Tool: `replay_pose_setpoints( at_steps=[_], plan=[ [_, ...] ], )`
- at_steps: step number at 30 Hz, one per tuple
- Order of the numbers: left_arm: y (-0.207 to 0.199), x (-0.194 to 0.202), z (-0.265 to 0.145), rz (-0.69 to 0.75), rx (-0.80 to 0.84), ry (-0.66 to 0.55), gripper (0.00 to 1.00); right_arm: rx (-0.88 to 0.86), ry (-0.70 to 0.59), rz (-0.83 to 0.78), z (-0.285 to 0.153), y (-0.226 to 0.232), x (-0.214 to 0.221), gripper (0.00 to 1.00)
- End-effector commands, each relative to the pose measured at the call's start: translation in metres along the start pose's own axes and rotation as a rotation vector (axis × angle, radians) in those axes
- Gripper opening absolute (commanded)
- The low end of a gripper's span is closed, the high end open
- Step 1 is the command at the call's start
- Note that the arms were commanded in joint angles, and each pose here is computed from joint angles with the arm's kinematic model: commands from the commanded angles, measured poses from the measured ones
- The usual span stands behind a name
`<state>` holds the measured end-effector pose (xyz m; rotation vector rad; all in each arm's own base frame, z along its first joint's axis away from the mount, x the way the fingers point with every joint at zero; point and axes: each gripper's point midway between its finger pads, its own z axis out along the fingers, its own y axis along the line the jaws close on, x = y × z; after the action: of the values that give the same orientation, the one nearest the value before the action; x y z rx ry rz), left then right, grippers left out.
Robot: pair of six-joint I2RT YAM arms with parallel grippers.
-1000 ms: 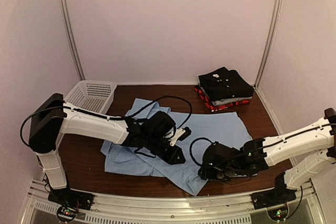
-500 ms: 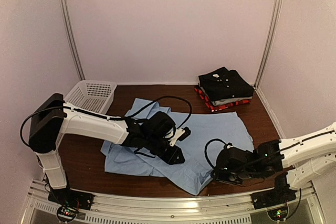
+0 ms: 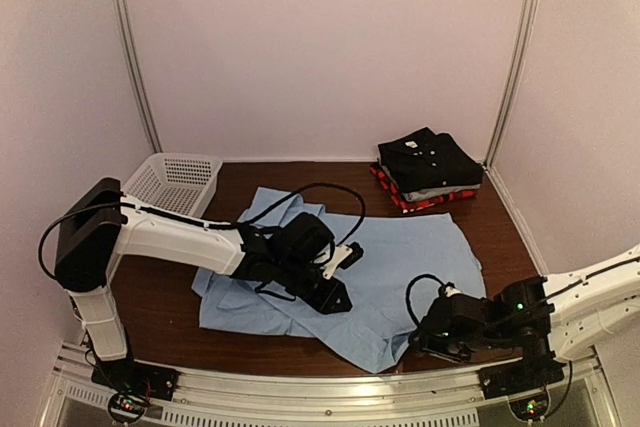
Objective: Fold and stack the long sleeve shirts
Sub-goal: Adjust the sleeve of the 1/3-folded shirt, then pick up the sleeve from the 1/3-folded shirt.
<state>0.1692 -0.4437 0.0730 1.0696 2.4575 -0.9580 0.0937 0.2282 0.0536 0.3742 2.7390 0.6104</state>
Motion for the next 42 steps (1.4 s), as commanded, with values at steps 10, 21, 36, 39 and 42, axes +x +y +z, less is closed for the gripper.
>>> replay_pose_setpoints(
  at_steps=[10, 21, 36, 39, 42],
  plan=[
    [-0.008, -0.012, -0.006, 0.038, 0.005, -0.028, 0.16, -0.202, 0.002, 0.111, -0.005, 0.013, 0.005, 0.5],
    [-0.008, -0.011, -0.005, 0.04, 0.01, -0.024, 0.16, -0.116, 0.01, 0.081, 0.017, -0.016, 0.014, 0.5],
    [-0.009, -0.02, -0.013, 0.055, -0.009, -0.051, 0.16, -0.234, 0.03, 0.066, 0.025, -0.009, 0.019, 0.31],
    [-0.006, -0.023, -0.016, 0.059, -0.026, -0.059, 0.16, -0.242, 0.019, 0.047, 0.023, -0.003, 0.018, 0.2],
    [0.002, -0.029, -0.025, 0.048, -0.049, -0.083, 0.16, -0.236, -0.016, 0.007, 0.014, 0.006, 0.01, 0.02]
  ],
)
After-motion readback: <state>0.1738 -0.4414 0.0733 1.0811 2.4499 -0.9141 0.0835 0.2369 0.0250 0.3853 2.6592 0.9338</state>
